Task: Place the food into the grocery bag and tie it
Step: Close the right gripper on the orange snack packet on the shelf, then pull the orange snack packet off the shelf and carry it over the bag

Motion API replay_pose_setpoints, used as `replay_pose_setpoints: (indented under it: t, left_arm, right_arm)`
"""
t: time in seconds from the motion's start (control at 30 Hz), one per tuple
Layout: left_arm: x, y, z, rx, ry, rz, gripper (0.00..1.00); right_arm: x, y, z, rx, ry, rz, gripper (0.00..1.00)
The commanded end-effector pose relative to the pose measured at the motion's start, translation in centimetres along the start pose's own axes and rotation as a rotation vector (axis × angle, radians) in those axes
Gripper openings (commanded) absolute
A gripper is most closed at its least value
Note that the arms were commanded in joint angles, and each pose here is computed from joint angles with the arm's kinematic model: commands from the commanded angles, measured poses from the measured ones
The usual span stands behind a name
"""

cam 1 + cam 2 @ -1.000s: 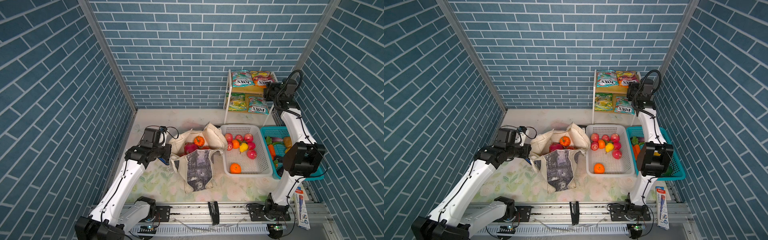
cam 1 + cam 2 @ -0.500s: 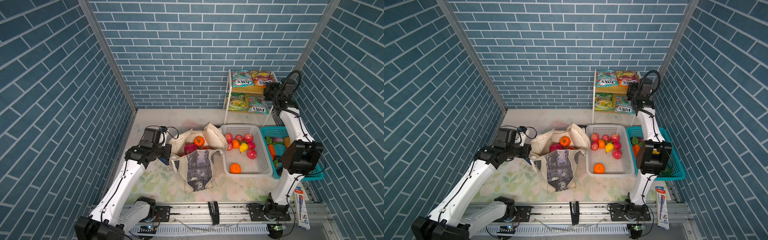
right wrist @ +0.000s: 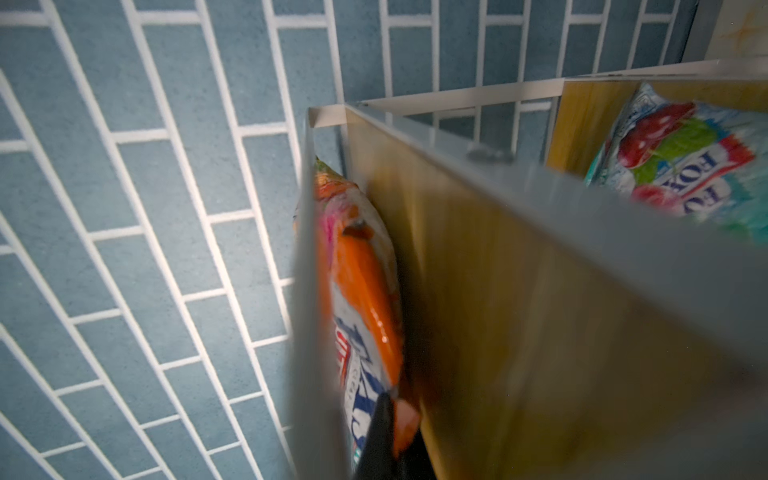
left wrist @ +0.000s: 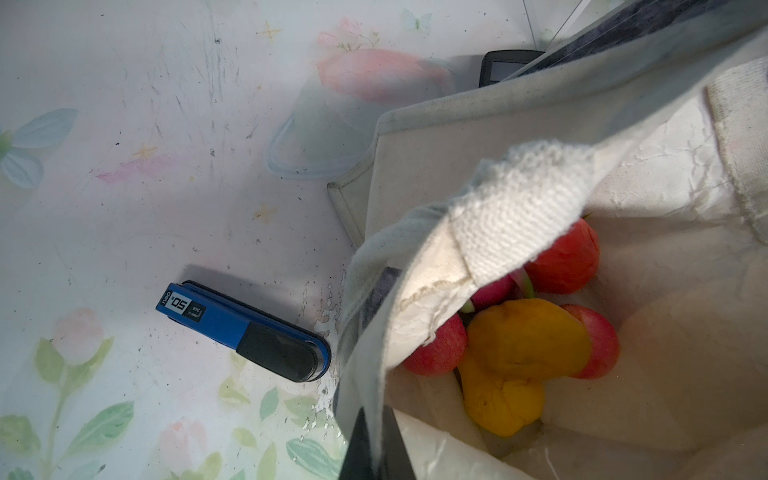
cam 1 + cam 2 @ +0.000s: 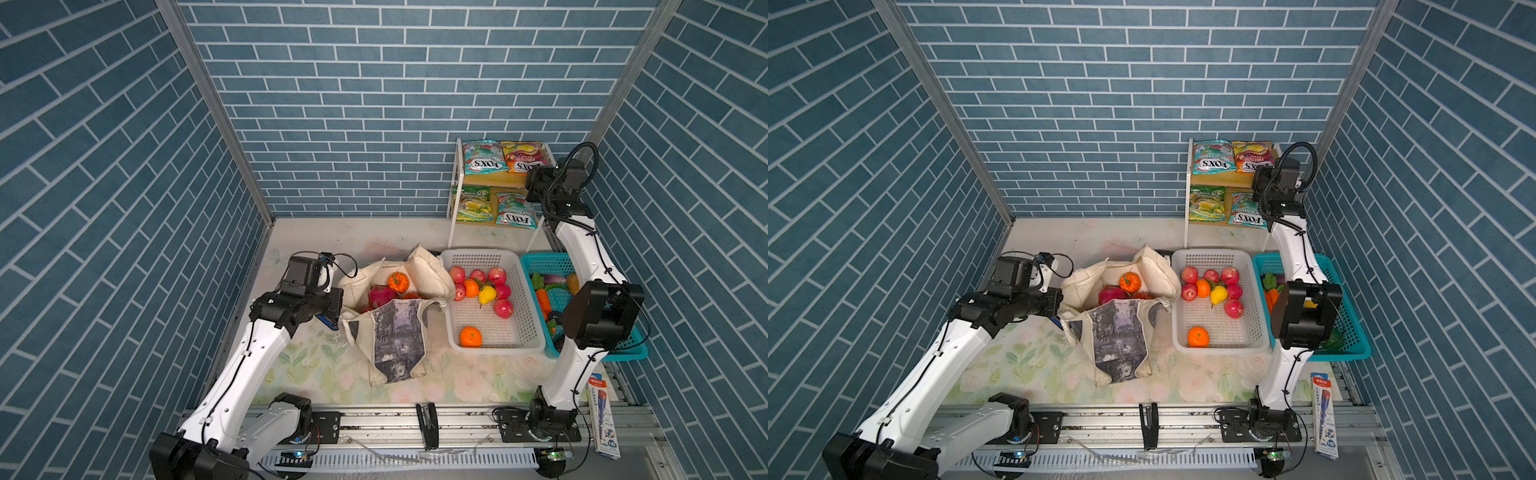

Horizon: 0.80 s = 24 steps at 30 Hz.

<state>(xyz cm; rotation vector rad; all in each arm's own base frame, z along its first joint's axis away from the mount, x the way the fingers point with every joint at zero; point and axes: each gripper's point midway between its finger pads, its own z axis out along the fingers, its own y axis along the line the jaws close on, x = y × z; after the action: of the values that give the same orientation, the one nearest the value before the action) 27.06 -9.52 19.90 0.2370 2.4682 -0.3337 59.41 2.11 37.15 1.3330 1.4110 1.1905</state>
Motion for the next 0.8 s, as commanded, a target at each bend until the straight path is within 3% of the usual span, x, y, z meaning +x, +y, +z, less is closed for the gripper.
replay_pose_setpoints:
  t: [0.0,0.33,0.77]
  left_arm:
    - [0.3,0.0,0.1,0.009,0.007,0.001,0.05]
    - [0.4,0.1,0.2,0.002,0.009,0.002,0.05]
    - [0.4,0.6,0.3,-0.026,0.011,0.006,0.05]
  right_arm:
    - [1.2,5.4,-3.9,-0.096,-0.017,-0.109,0.00]
    - [0.6,10.2,-10.4,-0.121,-0.145,-0.340,0.00]
    - [6.2,15.7,-18.1,-0.241,-0.035,-0.595,0.00]
